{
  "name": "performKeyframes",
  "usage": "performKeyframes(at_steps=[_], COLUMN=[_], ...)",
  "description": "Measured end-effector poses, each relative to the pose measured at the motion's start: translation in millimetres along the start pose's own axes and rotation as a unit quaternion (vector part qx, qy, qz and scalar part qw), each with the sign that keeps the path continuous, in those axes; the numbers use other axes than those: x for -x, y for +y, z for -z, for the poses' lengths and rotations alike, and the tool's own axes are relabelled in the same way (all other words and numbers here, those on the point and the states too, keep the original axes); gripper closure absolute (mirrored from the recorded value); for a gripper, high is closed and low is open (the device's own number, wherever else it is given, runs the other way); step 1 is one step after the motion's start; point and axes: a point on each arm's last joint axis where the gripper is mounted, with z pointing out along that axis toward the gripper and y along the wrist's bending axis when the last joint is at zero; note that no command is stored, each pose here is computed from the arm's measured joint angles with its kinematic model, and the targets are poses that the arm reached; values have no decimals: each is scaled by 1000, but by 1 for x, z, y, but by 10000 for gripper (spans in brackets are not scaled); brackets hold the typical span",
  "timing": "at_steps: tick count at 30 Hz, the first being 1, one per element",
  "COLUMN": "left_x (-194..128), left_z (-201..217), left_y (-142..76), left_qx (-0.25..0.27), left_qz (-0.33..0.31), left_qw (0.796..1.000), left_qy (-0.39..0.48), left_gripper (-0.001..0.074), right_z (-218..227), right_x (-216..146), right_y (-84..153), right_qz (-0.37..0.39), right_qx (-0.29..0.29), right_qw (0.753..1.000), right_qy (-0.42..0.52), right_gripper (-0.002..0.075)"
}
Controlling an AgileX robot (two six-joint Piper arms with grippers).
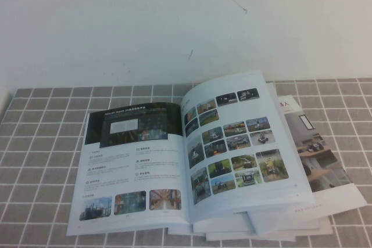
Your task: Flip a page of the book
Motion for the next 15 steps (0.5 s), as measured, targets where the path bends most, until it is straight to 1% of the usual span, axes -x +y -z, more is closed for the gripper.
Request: performKeyframes(at_steps=[15], left_x=[0], left_z=[0], left_y=[0], left_qx=[0], left_qz=[-4], left_qw=[1000], left_qy=[0], left_gripper=[739], right_z=[0], right_x=[0], right_y=[0], right_qz=[0], right_qx=[0], right_qw=[1000], right_qy=[0], right_gripper=[729])
